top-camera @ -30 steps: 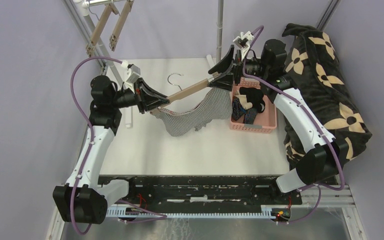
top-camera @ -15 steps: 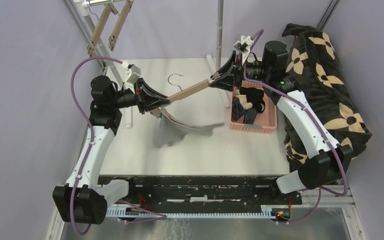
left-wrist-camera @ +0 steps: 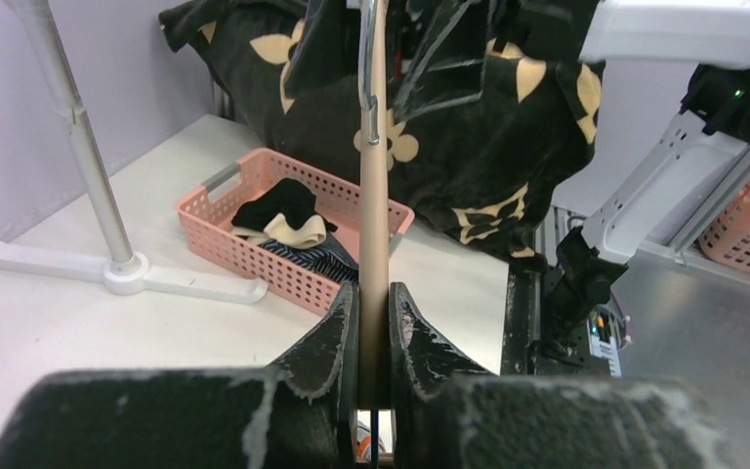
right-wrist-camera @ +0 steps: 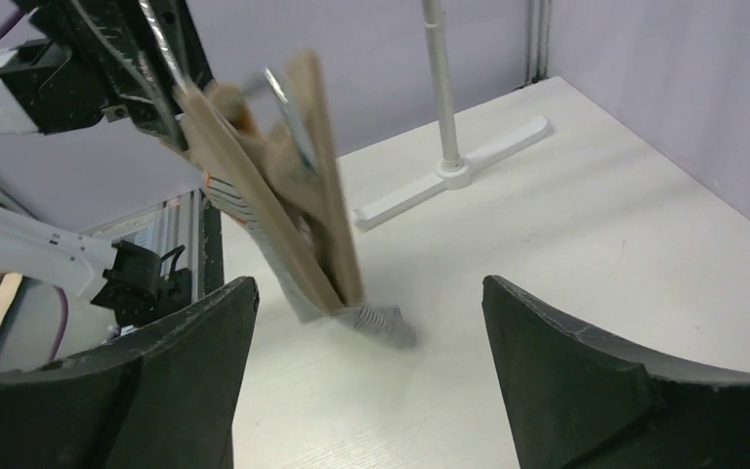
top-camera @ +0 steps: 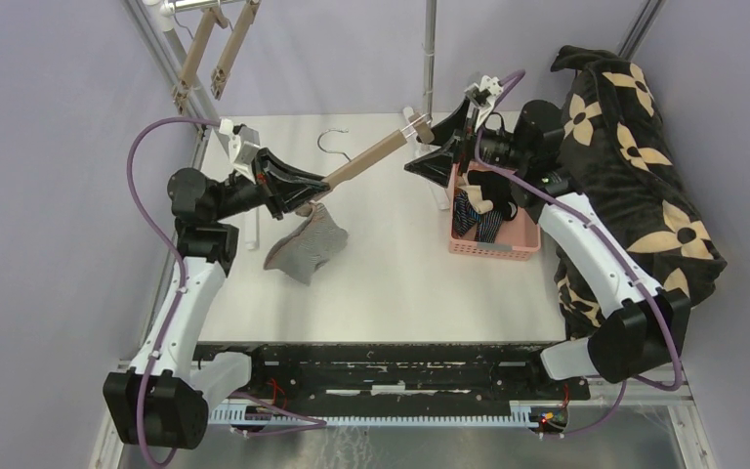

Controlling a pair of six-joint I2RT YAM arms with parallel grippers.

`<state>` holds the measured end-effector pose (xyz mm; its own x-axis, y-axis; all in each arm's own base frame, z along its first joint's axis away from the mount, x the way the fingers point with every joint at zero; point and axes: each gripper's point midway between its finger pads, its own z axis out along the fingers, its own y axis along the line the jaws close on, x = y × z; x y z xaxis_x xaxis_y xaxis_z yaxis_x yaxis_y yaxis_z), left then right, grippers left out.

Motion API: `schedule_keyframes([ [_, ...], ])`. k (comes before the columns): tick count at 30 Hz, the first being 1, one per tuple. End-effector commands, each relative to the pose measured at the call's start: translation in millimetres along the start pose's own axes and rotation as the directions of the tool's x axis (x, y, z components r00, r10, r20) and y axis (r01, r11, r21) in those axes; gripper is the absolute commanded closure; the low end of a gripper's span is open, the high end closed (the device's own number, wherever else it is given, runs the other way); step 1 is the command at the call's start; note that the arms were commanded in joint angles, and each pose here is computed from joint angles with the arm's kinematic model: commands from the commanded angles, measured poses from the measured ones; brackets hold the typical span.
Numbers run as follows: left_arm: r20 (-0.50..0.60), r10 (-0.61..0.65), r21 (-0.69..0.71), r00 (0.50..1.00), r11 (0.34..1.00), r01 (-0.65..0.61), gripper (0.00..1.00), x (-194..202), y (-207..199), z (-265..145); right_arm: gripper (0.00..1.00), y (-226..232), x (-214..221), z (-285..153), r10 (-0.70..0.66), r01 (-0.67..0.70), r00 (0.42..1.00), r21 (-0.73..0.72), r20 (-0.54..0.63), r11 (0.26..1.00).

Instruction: Remove the underwear clipped to the hanger

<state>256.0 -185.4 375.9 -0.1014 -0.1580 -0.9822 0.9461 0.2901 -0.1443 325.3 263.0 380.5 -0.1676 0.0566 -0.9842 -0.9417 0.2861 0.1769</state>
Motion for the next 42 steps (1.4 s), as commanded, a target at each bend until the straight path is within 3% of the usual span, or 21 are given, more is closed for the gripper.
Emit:
schedule_keyframes([
  [1, 0.165, 0.033, 0.026, 0.986, 0.999, -0.038, 0.97, -36.8, -17.8, 9.8, 0.06, 5.3, -49.9, 4.1, 0.008, -0.004, 0.967, -0.016, 0.256, 1.0],
  [7, 0.228, 0.016, 0.033, 0.974, 0.999, -0.024, 0.97, -33.8, -22.2, 34.3, 0.07, 24.7, -77.5, -2.3, 0.001, 0.048, 0.904, -0.104, 0.427, 0.993],
  [12, 0.283, 0.016, -0.003, 0.959, 1.0, -0.016, 0.97, -38.4, -14.4, 45.9, 0.08, 37.6, -92.1, -4.5, 0.035, 0.06, 0.873, -0.179, 0.487, 0.982],
  [19, 0.377, 0.083, -0.1, 0.922, 0.994, -0.048, 0.97, -61.9, 0.6, 45.4, 0.09, 38.1, -85.0, -3.7, 0.063, 0.042, 0.876, -0.205, 0.478, 0.978],
  [34, 0.399, 0.016, 0.019, 0.917, 0.999, -0.025, 0.97, -52.0, -14.0, 71.2, 0.14, 34.3, -82.8, 6.7, 0.066, 0.03, 0.87, -0.186, 0.489, 0.982],
  [38, 0.409, -0.005, 0.045, 0.912, 0.999, -0.015, 0.97, -51.3, -17.3, 76.8, 0.18, 33.4, -85.3, 9.3, 0.07, 0.028, 0.869, -0.19, 0.49, 0.981],
  [42, 0.425, -0.032, 0.069, 0.904, 0.998, 0.004, 0.97, -50.2, -18.9, 80.8, 0.29, 32.9, -87.8, 10.1, 0.07, 0.026, 0.867, -0.186, 0.493, 0.982],
])
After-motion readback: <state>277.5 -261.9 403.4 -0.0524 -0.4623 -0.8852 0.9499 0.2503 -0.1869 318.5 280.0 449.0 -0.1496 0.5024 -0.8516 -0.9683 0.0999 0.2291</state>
